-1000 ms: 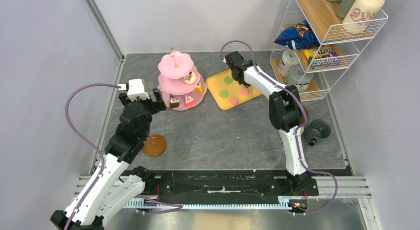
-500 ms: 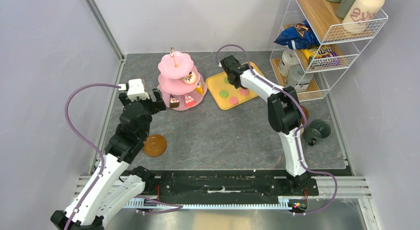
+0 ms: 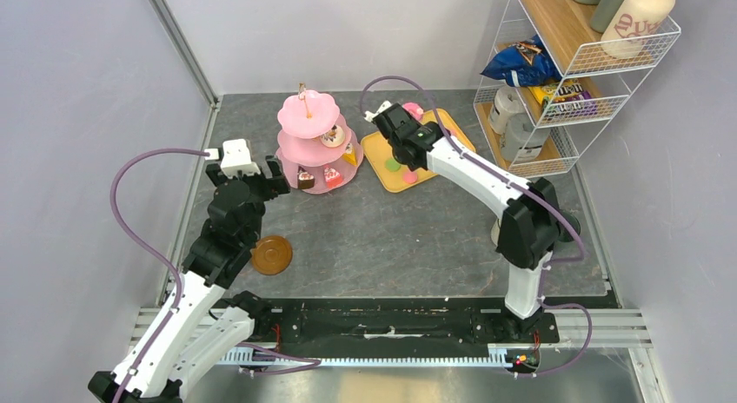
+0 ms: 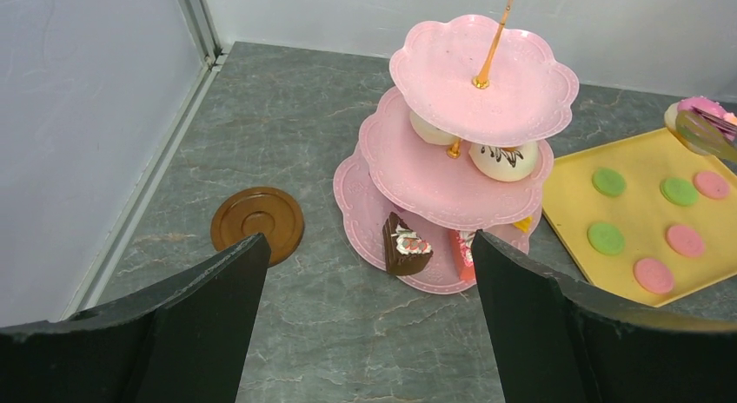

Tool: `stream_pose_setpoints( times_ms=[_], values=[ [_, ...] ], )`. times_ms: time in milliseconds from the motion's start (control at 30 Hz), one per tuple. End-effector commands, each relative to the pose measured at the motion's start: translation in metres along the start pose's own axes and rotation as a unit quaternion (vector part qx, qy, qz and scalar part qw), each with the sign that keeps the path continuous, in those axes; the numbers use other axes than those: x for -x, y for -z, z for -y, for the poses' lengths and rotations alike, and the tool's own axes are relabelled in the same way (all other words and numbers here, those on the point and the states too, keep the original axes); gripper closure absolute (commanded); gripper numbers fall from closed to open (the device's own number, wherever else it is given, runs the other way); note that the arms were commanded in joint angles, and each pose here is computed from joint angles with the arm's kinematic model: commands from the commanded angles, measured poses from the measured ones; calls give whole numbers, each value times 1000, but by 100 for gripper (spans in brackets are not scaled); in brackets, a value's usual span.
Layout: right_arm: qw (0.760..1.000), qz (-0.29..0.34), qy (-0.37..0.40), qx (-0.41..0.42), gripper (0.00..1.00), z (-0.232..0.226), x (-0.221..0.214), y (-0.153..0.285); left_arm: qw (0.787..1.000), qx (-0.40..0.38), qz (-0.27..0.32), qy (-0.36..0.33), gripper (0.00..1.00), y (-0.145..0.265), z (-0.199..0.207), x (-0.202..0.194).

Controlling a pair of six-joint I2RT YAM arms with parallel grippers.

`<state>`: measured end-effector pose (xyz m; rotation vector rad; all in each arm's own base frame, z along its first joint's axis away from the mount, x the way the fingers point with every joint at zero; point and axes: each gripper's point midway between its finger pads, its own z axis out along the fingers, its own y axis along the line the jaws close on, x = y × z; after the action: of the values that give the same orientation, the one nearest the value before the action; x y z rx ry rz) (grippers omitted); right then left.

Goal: Serve the afternoon tea

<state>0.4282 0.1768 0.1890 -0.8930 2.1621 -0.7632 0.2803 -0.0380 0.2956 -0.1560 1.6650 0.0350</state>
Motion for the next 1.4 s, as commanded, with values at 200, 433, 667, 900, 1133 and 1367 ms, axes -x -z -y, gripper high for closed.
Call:
stream_pose_setpoints(
  times_ms=[200, 433, 667, 900, 1133, 1367],
  values=[
    [993, 95, 11, 69, 71, -28, 14, 94, 997, 65, 45, 25, 6, 6, -29, 20],
    [976, 153, 50, 146, 71, -71, 31, 131, 990, 121, 54, 39, 4, 11, -49, 22],
    [962, 198, 85, 169, 71, -104, 64, 155, 987, 143, 61, 46, 4, 15, -58, 23],
    [948, 240, 102, 181, 71, -122, 100, 171, 986, 148, 63, 52, 2, 16, -60, 24],
    [942, 261, 119, 177, 71, -135, 128, 167, 986, 146, 64, 54, 1, 17, -60, 25],
    [947, 259, 127, 143, 71, -142, 143, 147, 986, 143, 66, 57, 0, 17, -59, 26]
  ],
)
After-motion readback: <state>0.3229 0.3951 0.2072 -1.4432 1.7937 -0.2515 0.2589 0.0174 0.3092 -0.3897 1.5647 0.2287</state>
